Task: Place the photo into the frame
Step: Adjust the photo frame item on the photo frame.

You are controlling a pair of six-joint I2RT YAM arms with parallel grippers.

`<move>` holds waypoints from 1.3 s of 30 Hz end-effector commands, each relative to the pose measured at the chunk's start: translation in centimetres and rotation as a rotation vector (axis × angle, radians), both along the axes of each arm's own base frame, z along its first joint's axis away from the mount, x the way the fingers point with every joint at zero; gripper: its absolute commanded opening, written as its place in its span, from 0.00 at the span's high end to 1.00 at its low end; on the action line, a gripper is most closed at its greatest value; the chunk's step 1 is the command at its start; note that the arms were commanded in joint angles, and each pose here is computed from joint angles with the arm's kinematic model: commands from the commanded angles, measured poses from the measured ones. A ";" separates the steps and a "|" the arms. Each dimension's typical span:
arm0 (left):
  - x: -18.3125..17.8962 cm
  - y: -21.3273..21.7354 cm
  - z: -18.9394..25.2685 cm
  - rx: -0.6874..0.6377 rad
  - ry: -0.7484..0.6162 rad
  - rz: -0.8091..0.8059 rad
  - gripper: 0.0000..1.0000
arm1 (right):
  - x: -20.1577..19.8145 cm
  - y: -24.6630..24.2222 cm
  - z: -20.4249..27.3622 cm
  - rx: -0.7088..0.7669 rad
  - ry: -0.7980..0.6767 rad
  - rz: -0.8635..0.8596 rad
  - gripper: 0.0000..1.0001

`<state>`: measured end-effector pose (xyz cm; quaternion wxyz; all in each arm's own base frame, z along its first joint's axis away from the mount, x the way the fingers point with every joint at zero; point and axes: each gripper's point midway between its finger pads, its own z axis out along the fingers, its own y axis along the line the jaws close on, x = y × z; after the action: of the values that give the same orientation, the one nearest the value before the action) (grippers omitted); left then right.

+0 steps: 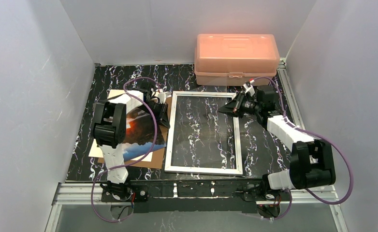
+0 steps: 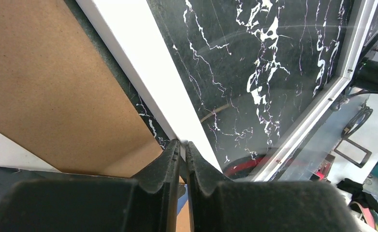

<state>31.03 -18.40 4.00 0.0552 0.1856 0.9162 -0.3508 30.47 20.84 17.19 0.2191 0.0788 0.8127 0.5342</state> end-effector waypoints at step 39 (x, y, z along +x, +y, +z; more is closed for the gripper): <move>0.2 3.6 4.6 -0.031 -0.077 0.118 0.84 | -2.4 5.4 3.6 -0.092 0.075 0.006 0.99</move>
<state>31.99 -14.94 7.58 0.1041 0.1364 0.9182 -0.3571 28.26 27.54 20.50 0.1774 0.0913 0.8398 0.5049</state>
